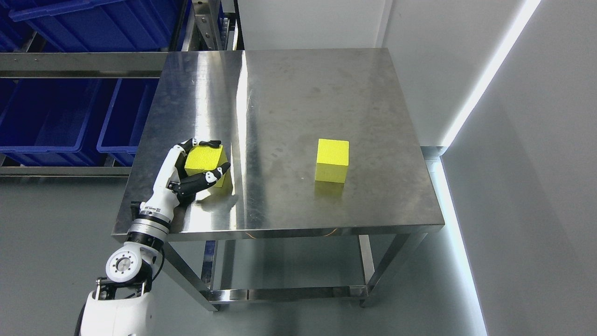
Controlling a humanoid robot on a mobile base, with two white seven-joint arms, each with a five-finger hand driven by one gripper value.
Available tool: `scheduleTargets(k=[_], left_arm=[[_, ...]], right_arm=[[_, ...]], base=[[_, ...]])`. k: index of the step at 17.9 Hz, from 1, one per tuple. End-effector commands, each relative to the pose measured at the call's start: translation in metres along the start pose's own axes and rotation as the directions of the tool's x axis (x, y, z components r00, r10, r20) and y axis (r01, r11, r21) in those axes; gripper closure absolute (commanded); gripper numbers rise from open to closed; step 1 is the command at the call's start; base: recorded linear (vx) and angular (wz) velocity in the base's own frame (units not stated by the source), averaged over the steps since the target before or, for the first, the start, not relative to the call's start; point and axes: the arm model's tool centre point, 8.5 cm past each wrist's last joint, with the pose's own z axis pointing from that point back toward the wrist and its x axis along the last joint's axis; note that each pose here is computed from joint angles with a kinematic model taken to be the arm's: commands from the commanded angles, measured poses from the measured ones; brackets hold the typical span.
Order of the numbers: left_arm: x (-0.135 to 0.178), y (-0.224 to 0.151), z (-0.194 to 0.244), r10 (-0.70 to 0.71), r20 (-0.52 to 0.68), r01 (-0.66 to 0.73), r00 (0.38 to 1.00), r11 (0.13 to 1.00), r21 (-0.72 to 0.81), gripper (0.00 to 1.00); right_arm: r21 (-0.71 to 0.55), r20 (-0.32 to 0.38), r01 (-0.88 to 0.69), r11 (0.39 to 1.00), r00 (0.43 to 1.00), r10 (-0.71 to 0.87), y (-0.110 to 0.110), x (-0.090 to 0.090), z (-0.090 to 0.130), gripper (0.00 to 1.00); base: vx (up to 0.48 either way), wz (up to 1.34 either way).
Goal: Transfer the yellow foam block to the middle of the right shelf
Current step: 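Lift the yellow cube with the left hand and raise it up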
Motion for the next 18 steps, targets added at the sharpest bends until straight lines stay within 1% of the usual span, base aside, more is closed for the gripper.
scheduleTargets(k=[1, 4, 6, 7, 10, 18], left_arm=[[0.02, 0.033, 0.009, 0.033, 0.126, -0.043, 0.991, 0.996, 0.08, 0.99], [0.082, 0.036, 0.004, 0.057, 0.364, -0.086, 0.93, 0.994, 0.064, 0.99], [0.113, 0.037, 0.002, 0.046, 0.492, -0.086, 0.87, 0.995, 0.059, 0.99], [0.123, 0.038, 0.002, 0.033, 0.528, -0.077, 0.848, 0.995, 0.061, 0.99], [0.13, 0.038, 0.005, 0.019, 0.578, -0.071, 0.816, 0.995, 0.068, 0.99], [0.129, 0.036, 0.01, 0.004, 0.603, -0.061, 0.798, 0.995, 0.073, 0.98]], right_arm=[[-0.018, 0.018, 0.003, 1.0, 1.0, -0.002, -0.011, 0.006, 0.0, 0.0], [-0.018, 0.018, 0.003, 1.0, 1.0, -0.002, -0.011, 0.006, 0.0, 0.0], [-0.018, 0.018, 0.003, 1.0, 1.0, -0.002, -0.011, 0.006, 0.0, 0.0], [-0.018, 0.018, 0.003, 1.0, 1.0, -0.002, -0.011, 0.006, 0.0, 0.0], [-0.018, 0.018, 0.003, 1.0, 1.0, -0.002, -0.011, 0.006, 0.0, 0.0], [-0.018, 0.018, 0.004, 1.0, 1.0, -0.004, -0.011, 0.006, 0.0, 0.0]], base=[[-0.003, 0.05], [-0.001, 0.02], [-0.011, 0.0], [-0.029, 0.02], [-0.053, 0.07], [-0.117, 0.27]])
